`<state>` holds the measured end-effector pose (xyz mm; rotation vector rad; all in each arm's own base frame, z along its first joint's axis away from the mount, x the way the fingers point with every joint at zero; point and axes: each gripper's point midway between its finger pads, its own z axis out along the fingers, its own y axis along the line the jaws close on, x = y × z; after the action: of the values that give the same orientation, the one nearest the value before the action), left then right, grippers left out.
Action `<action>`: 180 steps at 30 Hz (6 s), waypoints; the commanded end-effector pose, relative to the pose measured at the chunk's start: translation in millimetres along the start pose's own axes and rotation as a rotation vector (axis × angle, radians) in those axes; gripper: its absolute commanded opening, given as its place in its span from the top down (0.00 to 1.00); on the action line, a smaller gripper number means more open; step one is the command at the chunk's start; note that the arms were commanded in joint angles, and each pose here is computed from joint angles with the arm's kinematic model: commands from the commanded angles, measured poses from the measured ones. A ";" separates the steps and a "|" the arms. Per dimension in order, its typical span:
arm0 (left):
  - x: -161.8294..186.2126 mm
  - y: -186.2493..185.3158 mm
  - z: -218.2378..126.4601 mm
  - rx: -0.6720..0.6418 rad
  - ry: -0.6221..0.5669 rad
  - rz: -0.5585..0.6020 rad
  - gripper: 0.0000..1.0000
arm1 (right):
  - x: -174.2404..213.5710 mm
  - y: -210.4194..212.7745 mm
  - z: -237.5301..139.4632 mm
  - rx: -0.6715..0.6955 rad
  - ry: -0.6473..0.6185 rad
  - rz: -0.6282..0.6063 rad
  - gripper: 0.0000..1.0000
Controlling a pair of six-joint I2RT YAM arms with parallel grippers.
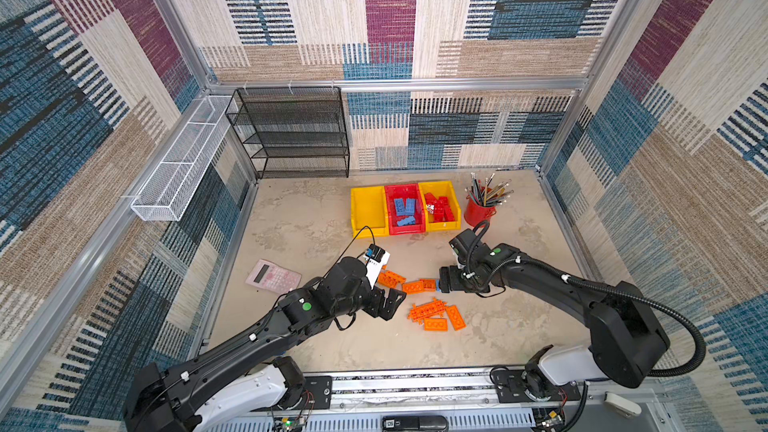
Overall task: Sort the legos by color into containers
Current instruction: 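Close the right gripper on the last blue brick, then lift the blue brick and carry it over the red bin, then release the blue brick into the red bin and withdraw the right gripper, then lower the left gripper onto an orange 2x4 brick nearest the bins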
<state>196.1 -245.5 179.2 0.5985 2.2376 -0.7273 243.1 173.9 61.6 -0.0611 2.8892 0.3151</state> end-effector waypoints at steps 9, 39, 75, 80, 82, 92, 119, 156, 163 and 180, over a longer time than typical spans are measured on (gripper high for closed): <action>-7.9 10.8 -5.8 -0.069 -0.044 0.007 0.01 | -28.6 14.3 2.6 -0.009 -0.052 0.025 0.08; -1.5 23.0 -5.2 -0.122 -0.048 0.050 0.01 | -32.8 -1.1 19.7 0.137 -0.012 0.049 0.32; -60.2 120.6 13.3 -0.231 -0.015 -0.133 0.01 | -309.9 124.0 16.9 -0.078 -0.293 -0.213 0.01; -68.9 130.2 18.8 -0.237 -0.004 -0.146 0.01 | -322.8 144.1 -26.9 -0.169 -0.421 -0.268 0.01; -70.1 131.3 22.2 -0.237 0.006 -0.149 0.01 | -325.2 146.8 -48.5 -0.181 -0.458 -0.275 0.01; -60.5 122.5 34.7 -0.173 0.025 -0.249 0.01 | -274.6 109.2 -80.5 -0.061 -0.380 -0.241 0.01; 5.1 48.3 93.9 -0.234 0.292 -0.147 0.02 | -66.0 3.3 -133.4 -0.082 -0.387 -0.053 0.01; 2.3 158.5 122.0 -0.357 0.539 -0.059 0.05 | -89.9 3.7 -112.4 0.000 -0.329 -0.050 0.01; 4.6 163.2 133.6 -0.365 0.548 -0.076 0.07 | -92.4 4.7 -115.7 0.001 -0.327 -0.032 0.01; 16.7 169.6 144.8 -0.419 0.557 -0.150 0.13 | -87.1 -5.1 -119.7 0.044 -0.325 -0.016 0.01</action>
<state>355.0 -212.0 27.2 0.4954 2.8509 -0.1677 301.7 148.1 192.2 -0.0352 2.5791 0.2537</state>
